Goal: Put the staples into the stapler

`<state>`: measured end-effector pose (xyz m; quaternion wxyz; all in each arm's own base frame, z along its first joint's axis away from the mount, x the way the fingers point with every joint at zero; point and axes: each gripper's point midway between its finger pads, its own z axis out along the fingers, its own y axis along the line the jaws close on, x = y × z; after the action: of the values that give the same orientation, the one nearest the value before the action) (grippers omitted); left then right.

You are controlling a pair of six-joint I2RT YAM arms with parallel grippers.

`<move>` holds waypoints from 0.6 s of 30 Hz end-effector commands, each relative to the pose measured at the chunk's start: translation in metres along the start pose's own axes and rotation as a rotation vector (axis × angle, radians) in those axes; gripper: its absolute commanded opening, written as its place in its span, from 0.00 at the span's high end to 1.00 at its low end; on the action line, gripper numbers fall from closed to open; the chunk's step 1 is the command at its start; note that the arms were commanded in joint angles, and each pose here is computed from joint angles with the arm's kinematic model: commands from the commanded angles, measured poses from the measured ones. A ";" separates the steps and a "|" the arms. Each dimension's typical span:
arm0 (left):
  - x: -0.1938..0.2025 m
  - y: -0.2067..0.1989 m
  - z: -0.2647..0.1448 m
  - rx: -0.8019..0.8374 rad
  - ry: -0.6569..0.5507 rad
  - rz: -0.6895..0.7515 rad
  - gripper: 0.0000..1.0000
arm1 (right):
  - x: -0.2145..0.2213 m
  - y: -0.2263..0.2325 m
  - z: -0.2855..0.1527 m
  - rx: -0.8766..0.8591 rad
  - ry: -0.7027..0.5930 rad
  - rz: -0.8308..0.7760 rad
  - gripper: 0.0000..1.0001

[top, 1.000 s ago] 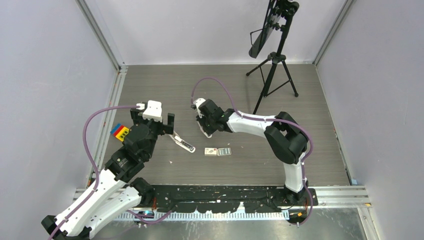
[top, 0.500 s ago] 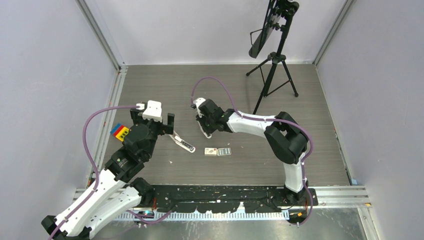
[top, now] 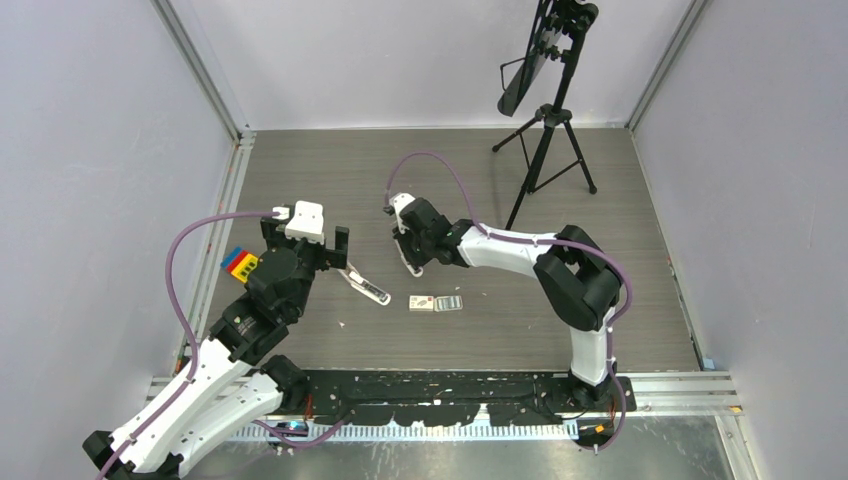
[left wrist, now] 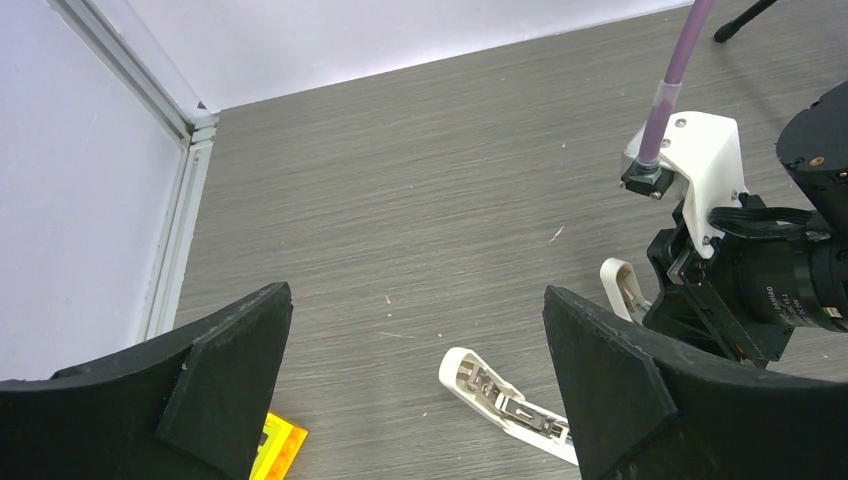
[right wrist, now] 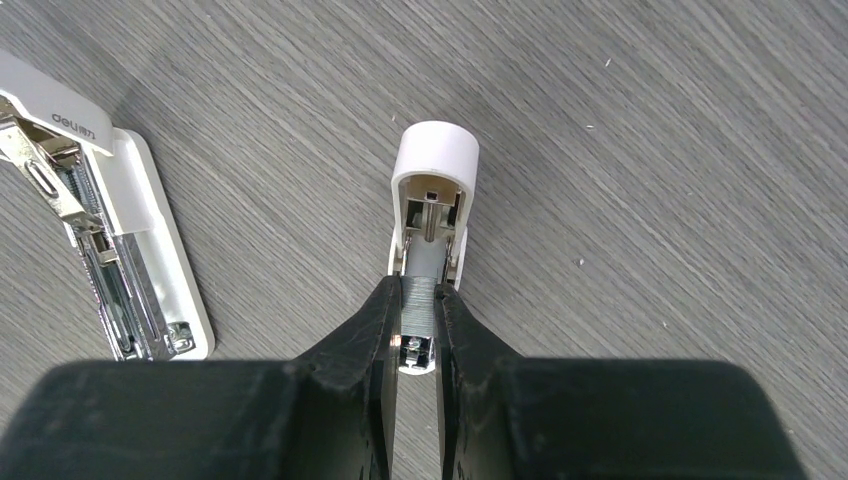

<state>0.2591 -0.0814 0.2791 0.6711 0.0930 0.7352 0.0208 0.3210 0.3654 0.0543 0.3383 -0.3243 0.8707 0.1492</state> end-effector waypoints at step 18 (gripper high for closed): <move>-0.016 0.001 -0.001 0.000 -0.062 -0.035 0.01 | -0.014 -0.003 -0.003 -0.013 -0.061 0.062 0.84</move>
<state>0.2591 -0.0815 0.2790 0.6711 0.0930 0.7352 0.0206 0.3226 0.3624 0.0522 0.3378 -0.3065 0.8762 0.1554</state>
